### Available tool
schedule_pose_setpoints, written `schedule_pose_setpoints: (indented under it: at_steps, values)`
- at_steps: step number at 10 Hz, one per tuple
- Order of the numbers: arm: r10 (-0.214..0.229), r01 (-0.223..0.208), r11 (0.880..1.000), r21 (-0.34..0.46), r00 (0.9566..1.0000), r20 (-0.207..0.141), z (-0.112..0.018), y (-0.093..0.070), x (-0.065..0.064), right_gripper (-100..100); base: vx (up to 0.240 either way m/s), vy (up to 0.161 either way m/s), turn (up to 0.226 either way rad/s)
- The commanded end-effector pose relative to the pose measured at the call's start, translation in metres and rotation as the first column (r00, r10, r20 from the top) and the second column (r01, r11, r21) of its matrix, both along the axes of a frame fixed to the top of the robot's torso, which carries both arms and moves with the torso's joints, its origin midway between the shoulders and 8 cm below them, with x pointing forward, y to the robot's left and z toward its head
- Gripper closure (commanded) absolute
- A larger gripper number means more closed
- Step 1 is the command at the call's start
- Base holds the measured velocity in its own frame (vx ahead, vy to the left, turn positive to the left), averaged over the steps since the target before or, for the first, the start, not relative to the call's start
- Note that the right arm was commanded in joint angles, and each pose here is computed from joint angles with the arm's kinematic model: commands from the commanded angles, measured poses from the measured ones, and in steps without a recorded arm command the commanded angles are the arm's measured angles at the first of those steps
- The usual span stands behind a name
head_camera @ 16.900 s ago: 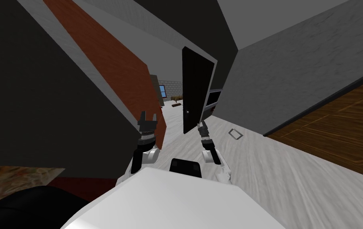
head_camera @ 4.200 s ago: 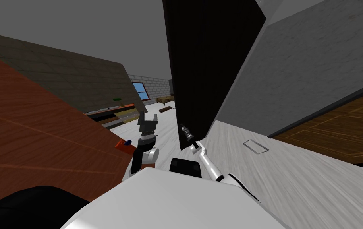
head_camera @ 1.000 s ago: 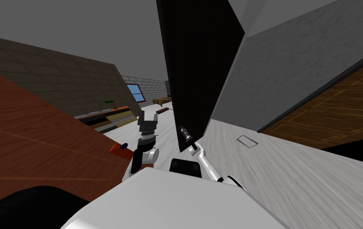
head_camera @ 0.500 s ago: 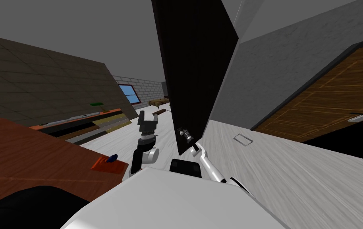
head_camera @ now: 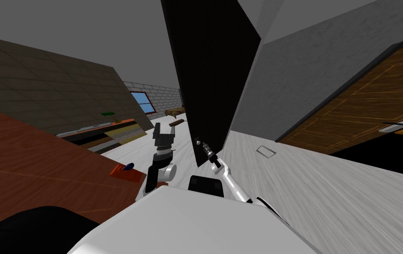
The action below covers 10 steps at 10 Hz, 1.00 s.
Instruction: Push the door open
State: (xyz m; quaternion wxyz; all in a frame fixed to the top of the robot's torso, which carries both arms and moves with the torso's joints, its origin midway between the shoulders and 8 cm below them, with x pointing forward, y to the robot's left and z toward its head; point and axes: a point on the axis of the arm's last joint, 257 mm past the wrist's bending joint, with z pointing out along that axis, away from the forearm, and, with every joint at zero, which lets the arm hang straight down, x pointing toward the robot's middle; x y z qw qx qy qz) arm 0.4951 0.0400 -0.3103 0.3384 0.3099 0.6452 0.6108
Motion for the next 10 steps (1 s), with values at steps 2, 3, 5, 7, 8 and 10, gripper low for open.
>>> schedule_pose_setpoints:
  at_steps: [2, 3, 5, 7, 8, 10]
  values:
    - [0.021, -0.021, 1.0, 0.022, 0.9998, -0.007, 0.005, 0.012, -0.007, -100, -0.218, -0.132, 0.009]
    - [0.029, -0.028, 0.999, 0.033, 0.9995, -0.009, 0.007, 0.018, -0.009, -100, -0.181, -0.135, 0.008]
    - [0.033, -0.032, 0.999, 0.039, 0.9994, -0.01, 0.008, 0.022, -0.009, -100, -0.127, -0.094, 0.009]
    - [0.026, -0.026, 1.0, 0.01, 0.9996, -0.006, 0.002, 0.011, -0.007, -100, 0.12, 0.084, 0.007]
    - [0.025, -0.025, 1.0, 0.007, 0.9997, -0.005, 0.002, 0.01, -0.006, -100, 0.147, 0.122, 0.003]
    - [0.024, -0.024, 1.0, 0.008, 0.9997, -0.001, 0.003, 0.014, -0.006, -100, 0.167, 0.158, 0.005]
